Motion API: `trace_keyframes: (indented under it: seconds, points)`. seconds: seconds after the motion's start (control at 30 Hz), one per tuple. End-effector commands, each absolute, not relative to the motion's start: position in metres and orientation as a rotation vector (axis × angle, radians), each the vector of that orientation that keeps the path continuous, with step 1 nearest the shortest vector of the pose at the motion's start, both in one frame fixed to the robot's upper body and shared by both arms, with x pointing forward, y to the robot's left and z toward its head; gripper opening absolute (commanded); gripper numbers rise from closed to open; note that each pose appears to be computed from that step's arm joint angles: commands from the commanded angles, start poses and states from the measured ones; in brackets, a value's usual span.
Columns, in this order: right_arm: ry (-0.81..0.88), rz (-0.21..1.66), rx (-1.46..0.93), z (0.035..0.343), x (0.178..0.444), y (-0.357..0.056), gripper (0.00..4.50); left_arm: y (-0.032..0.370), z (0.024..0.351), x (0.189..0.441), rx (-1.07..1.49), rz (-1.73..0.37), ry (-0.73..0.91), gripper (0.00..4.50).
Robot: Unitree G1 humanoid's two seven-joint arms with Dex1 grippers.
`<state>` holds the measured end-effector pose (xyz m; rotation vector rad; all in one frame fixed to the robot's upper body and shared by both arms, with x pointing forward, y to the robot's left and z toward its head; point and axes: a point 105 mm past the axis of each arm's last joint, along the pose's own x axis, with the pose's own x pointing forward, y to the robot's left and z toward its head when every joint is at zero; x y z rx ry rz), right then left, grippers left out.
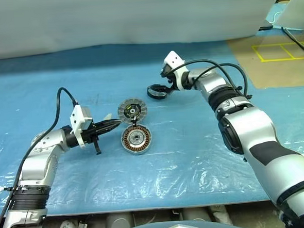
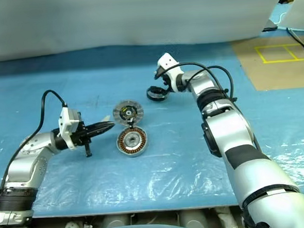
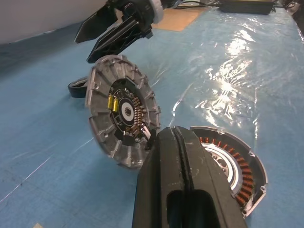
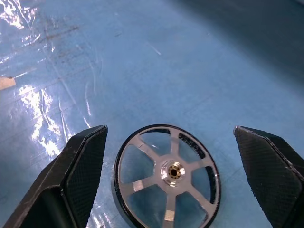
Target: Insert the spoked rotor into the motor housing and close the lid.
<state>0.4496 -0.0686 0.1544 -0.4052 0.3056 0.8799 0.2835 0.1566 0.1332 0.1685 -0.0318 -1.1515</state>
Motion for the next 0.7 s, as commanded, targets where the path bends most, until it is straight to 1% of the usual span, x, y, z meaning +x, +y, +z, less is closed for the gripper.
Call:
trace_keyframes:
  seconds: [0.03, 0.13, 0.2, 0.4, 0.57, 0.7]
  points:
    - [0.297, 0.845, -0.440, 0.160, 0.454, -0.068, 4.46, 0.150, 0.139, 0.276, 0.175, -1.189, -0.058, 0.00]
    - [0.304, 0.769, -0.457, 0.151, 0.458, -0.075, 4.46, 0.151, 0.139, 0.279, 0.176, -1.158, -0.070, 0.00]
    - [0.320, 0.752, -0.464, 0.144, 0.458, -0.080, 4.46, 0.153, 0.148, 0.285, 0.112, -1.113, -0.103, 0.00]
    - [0.345, 0.768, -0.441, 0.136, 0.454, -0.083, 4.46, 0.161, 0.164, 0.295, 0.038, -1.050, -0.135, 0.00]
    - [0.349, 0.785, -0.469, 0.128, 0.452, -0.079, 4.46, 0.164, 0.171, 0.302, 0.081, -1.063, -0.134, 0.00]
    - [0.321, 0.791, -0.519, 0.131, 0.453, -0.075, 4.46, 0.163, 0.172, 0.303, 0.086, -1.069, -0.136, 0.00]
